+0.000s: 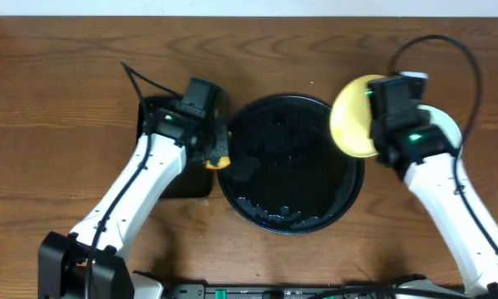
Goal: Clean dirty plates on tray and stack at the side
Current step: 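Raise the yellow plate and stack it on the pale green plates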
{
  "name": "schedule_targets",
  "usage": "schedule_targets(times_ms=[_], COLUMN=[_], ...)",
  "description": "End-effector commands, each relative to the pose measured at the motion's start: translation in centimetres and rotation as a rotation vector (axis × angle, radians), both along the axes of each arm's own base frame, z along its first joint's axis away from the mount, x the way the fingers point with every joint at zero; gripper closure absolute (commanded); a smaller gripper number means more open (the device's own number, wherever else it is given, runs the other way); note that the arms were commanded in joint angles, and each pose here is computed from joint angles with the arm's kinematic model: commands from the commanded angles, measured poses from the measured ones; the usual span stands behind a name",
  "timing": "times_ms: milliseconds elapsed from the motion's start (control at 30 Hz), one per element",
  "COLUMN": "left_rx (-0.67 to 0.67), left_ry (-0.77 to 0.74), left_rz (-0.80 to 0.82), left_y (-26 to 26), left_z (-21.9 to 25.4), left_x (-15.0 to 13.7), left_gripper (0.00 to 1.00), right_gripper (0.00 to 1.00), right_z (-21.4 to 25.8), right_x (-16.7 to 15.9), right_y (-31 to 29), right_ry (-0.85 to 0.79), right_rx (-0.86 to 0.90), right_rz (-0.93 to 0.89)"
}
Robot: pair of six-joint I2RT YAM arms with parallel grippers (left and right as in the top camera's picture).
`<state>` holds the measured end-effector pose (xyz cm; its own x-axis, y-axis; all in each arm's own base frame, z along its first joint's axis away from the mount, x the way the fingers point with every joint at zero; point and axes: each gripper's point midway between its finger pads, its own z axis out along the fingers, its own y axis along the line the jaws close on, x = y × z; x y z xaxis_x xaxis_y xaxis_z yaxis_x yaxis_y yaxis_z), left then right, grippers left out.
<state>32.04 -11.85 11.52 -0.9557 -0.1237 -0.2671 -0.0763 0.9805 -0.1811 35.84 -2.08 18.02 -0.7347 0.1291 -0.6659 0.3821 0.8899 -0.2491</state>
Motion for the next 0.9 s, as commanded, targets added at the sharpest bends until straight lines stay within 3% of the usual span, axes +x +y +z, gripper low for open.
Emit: schedule_targets(times_ms=[0, 333, 500, 867], left_rx=[0.006, -0.126, -0.199, -0.277], left_ry=[-0.002, 0.030, 0.017, 0.069], left_rz=[0.142, 0.688, 0.846, 1.109], left_y=[3.0, 8.3, 8.2, 8.2], left_z=[0.1, 0.1, 0.2, -1.6], left_x=[1.0, 2.3, 3.4, 4.3], left_gripper=[0.93, 0.92, 0.92, 0.92], right_gripper=[0.99, 0.99, 0.99, 0.99], right_z=[-0.1, -2.7, -4.2, -8.3], right_x=[0.1, -3.6, -5.5, -5.6], right_y=[-2.0, -10.0, -12.2, -13.2], right_ry=[-0.040, -0.079, -0.088, -0.184], right_rx=[0.167, 0.378, 0.408, 0.482], right_rz=[-0.113, -0.545, -0.679, -0.752])
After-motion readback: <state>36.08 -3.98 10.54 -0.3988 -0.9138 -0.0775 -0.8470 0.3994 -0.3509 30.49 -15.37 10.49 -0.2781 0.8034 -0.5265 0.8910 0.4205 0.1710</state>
